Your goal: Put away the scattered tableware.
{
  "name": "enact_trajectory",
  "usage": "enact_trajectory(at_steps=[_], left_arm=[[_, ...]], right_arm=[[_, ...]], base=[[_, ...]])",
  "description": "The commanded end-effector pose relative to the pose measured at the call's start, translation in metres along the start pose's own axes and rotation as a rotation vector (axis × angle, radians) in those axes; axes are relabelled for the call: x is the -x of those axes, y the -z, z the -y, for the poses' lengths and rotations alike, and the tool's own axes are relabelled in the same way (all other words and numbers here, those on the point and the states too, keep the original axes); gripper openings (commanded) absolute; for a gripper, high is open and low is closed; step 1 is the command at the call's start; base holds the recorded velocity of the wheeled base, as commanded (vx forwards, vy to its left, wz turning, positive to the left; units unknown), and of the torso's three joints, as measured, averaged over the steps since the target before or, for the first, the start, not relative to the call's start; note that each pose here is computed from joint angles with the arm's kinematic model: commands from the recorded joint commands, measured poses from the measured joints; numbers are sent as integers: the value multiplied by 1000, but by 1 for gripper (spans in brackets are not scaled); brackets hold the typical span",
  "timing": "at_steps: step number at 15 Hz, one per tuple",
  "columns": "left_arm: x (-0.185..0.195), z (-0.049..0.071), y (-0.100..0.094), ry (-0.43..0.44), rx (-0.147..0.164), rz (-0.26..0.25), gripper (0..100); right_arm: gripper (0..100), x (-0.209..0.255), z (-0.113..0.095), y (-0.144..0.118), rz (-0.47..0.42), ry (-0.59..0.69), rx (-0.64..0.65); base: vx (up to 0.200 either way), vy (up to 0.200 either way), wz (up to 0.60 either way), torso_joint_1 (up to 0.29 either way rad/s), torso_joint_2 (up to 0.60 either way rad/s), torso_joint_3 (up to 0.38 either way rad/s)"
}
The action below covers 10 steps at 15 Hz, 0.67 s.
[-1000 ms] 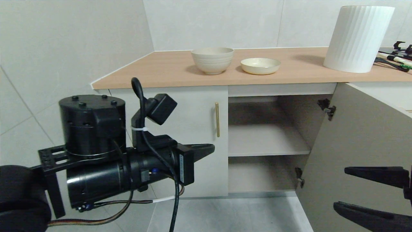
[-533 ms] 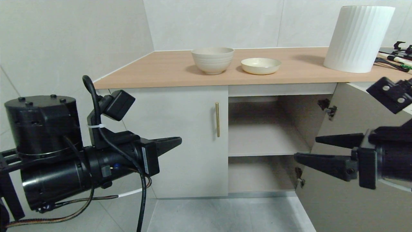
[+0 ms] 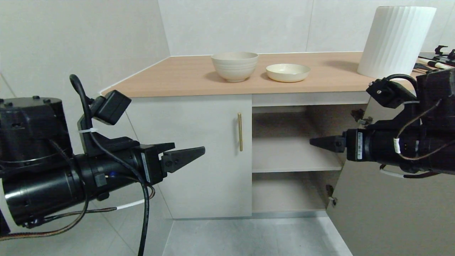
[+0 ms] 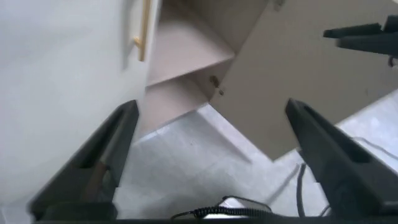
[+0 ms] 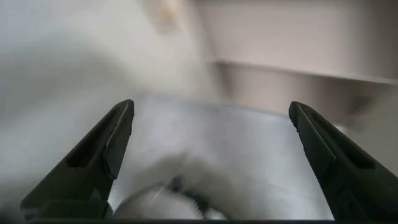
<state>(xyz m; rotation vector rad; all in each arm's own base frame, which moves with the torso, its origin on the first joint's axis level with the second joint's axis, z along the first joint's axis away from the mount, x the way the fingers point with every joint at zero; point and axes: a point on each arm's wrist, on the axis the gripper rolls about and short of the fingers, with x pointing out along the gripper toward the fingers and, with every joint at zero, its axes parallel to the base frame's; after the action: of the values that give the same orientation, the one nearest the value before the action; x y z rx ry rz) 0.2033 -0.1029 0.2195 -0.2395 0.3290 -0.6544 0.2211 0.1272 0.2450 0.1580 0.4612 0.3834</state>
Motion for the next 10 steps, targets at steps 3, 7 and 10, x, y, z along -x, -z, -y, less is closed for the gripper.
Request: enact_trajectory(at_steps=[3,7,10], left_arm=[[26,7,-18,-47,30,-76,100],[25,7,-18,-48,30,-80,100],[27,7,-19,-49,24,-72,100]], right_arm=[[100,-12,-9,1,18,108,12],[100,-3,-9,-1,35,99,11],[100,1,-9,-2,31,67,10]], base=[[0,0,0,0,0,0],[0,0,0,0,0,0],[67,0,0,1,1,4]])
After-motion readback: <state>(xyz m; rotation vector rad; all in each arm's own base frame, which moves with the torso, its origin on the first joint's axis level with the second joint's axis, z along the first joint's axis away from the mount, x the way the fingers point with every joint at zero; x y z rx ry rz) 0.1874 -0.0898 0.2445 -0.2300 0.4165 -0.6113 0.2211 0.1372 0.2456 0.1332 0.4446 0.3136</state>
